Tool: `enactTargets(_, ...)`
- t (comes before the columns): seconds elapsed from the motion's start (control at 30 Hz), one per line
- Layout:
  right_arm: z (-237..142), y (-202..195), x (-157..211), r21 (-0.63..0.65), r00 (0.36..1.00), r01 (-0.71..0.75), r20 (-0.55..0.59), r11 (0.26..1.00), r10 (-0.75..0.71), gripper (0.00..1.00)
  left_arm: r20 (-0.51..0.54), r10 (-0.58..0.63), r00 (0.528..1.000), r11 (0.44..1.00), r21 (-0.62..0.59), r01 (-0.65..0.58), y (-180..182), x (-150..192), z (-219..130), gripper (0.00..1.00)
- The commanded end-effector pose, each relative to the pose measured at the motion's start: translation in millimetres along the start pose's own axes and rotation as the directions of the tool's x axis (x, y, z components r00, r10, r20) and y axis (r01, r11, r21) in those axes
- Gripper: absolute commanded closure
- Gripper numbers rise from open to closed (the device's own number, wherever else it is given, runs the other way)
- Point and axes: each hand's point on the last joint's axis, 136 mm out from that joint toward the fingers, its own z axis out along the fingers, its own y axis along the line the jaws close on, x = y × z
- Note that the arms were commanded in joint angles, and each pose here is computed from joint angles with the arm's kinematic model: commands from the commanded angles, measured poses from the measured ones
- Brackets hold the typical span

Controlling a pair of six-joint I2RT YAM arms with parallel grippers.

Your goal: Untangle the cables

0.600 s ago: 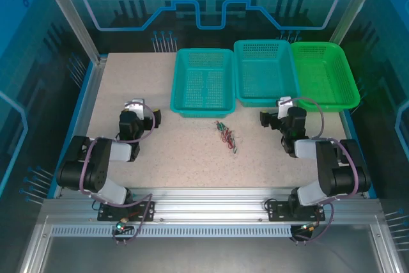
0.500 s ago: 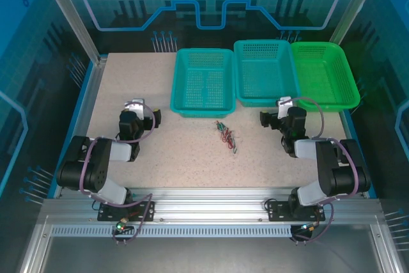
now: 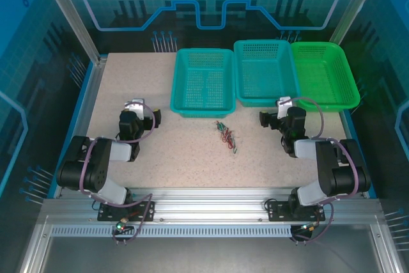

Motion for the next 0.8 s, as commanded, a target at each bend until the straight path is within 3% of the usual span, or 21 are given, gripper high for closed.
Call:
enactTargets(0.0,1.2,10.1,-19.5,-0.043,0.998,0.032,0.05,0.999,-0.029,0.0,0.041,-0.025,0.999,0.999,-0.019,0.025,3.7,-12.8,3.6,0.01)
enactTargets(0.13,-26.6,10.8,-42.3,0.043,0.998,0.043,0.041,0.998,-0.045,0.0,0.081,-0.021,0.996,1.0,-0.011,0.022,3.0,-13.5,-3.4,0.01)
enactTargets(0.27,-78.1,1.9,-61.8,0.095,0.987,-0.152,0.058,0.984,0.147,0.0,0.144,-0.018,0.989,0.999,-0.027,0.022,4.5,-24.8,-20.5,0.01)
enactTargets(0.37,-115.3,14.4,-72.5,0.018,0.957,-0.287,0.055,0.958,0.286,0.0,0.178,0.028,0.984,0.999,-0.026,-0.023,-5.2,-37.4,-37.5,0.01)
enactTargets(0.5,-151.0,59.0,-72.1,-0.2,0.939,-0.342,-0.114,0.918,0.324,0.0,0.21,0.048,0.976,0.998,0.016,-0.053,-31.5,-64.0,-68.2,0.01)
enactTargets(0.63,-164.6,102.9,-55.8,-0.347,0.924,-0.326,-0.315,0.879,0.218,0.0,0.023,-0.189,0.982,0.959,0.22,0.179,-69.7,-85.6,-110.9,0.01)
enactTargets(0.77,-151.6,139.4,-27.6,-0.392,0.9,-0.205,-0.436,0.897,0.015,0.0,-0.2,-0.398,0.895,0.769,0.459,0.445,-122.9,-94.1,-157.9,0.01)
